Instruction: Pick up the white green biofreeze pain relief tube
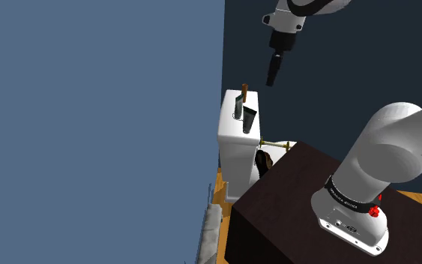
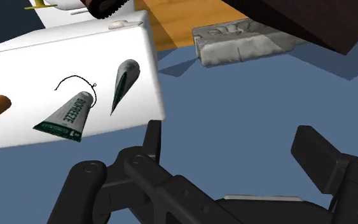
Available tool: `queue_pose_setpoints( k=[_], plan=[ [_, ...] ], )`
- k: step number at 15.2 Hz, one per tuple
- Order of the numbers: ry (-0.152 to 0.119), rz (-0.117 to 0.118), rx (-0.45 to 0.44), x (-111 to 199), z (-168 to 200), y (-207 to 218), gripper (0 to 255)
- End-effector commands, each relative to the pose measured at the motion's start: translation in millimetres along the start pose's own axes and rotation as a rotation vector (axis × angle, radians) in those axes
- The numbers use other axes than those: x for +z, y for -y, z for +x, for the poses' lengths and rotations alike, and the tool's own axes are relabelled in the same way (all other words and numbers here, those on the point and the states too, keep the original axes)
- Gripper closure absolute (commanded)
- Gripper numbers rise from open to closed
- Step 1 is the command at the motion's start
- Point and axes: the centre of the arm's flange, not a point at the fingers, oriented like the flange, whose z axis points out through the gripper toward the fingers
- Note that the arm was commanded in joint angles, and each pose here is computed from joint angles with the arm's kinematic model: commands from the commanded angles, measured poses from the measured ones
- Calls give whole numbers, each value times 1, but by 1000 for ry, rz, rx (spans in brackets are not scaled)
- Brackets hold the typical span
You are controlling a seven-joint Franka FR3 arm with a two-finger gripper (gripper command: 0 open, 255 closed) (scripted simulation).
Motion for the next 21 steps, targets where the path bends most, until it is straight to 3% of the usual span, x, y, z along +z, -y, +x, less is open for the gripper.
queue_pose_setpoints(
  k=[1,11,21],
  plan=[
    [0,-5,-79,16,5,-20,0],
    [2,-18,-444,95,50,-113,0],
    [4,-31,-809,174,124,-184,0]
  ],
)
